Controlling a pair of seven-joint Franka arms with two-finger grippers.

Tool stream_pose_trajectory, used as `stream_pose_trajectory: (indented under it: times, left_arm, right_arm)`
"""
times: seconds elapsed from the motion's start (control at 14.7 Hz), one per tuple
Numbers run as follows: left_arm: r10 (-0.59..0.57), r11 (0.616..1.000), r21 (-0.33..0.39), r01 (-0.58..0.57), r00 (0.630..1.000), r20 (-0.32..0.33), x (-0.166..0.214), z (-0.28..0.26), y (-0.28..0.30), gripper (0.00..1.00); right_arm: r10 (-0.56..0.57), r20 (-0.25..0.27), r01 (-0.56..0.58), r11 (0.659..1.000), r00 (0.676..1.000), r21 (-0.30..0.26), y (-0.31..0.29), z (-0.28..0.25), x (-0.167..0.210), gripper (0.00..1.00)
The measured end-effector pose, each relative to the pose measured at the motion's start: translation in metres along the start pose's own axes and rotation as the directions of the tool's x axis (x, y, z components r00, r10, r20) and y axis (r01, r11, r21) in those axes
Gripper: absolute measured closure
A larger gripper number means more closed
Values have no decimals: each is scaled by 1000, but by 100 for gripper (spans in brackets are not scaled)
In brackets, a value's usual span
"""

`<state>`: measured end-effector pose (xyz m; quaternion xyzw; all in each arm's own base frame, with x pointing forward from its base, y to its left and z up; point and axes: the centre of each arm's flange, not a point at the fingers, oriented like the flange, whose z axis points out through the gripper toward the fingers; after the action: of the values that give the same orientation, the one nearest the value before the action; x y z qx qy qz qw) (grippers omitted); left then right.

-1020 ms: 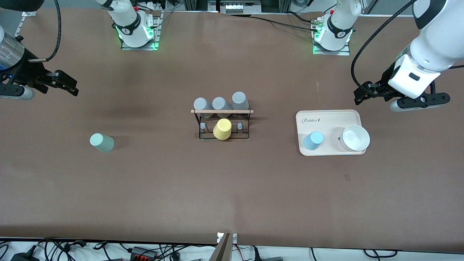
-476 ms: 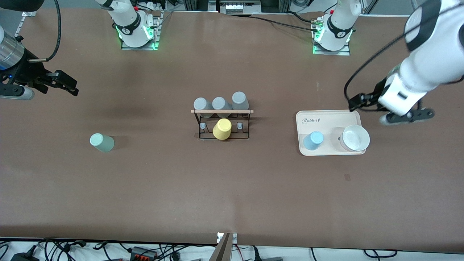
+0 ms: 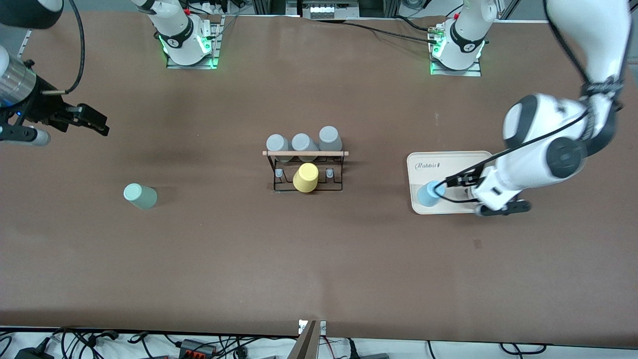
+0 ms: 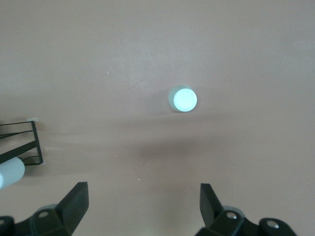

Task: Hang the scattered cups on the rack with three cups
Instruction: 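Grasp the blue cup with the left gripper while the right gripper reaches the teal cup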

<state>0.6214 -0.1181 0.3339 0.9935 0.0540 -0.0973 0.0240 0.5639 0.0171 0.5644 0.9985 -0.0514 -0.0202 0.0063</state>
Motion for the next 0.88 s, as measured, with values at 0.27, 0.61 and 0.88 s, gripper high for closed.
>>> stream_pose_trajectory:
  times: [0.27, 0.61, 0.88]
  left_arm:
    - [28, 1000, -2, -28, 999, -35, -10, 58, 11, 0]
    - [14, 1000, -17, -15, 999, -43, -9, 89, 8, 0]
    - [-6, 1000, -24, 5, 999, -47, -11, 104, 15, 0]
  right_arm:
    - [9, 41, -9, 1000, 999, -5, 9, 50, 22, 0]
    - [-30, 42, 30, 1000, 999, -7, 35, 146, 53, 0]
    - [-59, 4, 59, 998, 998, -31, 43, 229, 62, 0]
